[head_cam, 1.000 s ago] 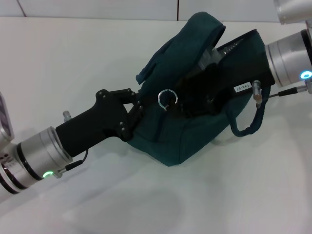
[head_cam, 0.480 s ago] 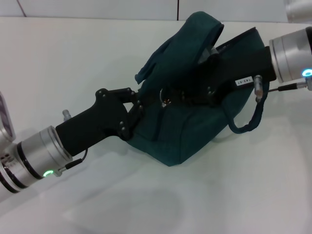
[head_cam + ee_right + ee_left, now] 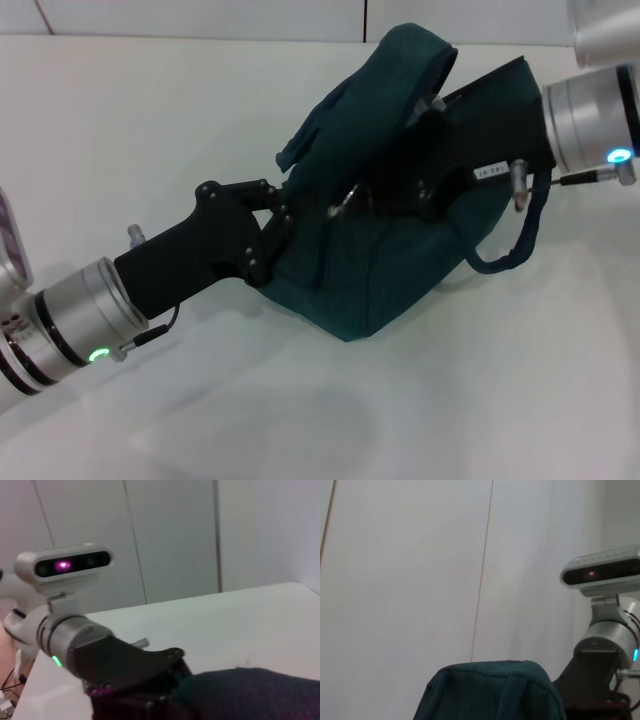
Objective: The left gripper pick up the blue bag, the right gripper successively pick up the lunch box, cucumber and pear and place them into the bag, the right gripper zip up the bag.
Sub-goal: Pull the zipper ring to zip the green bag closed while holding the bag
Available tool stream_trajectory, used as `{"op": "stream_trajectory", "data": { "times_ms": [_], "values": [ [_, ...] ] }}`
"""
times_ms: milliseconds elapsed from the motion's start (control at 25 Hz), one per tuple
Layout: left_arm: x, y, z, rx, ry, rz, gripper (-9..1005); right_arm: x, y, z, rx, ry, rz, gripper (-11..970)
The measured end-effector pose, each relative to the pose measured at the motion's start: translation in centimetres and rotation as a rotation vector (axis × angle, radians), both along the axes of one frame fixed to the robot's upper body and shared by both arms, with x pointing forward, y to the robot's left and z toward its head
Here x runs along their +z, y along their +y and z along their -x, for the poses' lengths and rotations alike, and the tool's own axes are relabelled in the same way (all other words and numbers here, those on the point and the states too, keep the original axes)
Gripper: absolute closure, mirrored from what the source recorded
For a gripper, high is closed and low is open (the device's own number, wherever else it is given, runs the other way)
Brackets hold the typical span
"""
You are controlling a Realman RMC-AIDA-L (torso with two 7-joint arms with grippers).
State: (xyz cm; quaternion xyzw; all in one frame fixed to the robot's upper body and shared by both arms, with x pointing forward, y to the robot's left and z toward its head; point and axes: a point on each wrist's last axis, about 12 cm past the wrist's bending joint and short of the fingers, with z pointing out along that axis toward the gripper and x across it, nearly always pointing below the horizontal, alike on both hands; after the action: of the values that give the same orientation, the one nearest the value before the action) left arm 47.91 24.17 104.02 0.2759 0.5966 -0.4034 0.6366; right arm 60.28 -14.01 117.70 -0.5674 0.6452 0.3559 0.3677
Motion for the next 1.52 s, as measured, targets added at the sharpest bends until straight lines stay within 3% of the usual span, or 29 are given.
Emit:
{"op": "stream_trajectory", "data": {
  "times_ms": [960,1520],
  "values": [
    [0.1,0.0,-0.2,0.012,-0.002,0.003,942,-0.5,-0.6,1.5,0.12,-0.189,-0.022,728],
    [0.0,0.1,-0.2,0.015,0.0,0.005,942,-0.5,-0.3,2.2,0.169,-0.224,-0.04,767]
  ]
}}
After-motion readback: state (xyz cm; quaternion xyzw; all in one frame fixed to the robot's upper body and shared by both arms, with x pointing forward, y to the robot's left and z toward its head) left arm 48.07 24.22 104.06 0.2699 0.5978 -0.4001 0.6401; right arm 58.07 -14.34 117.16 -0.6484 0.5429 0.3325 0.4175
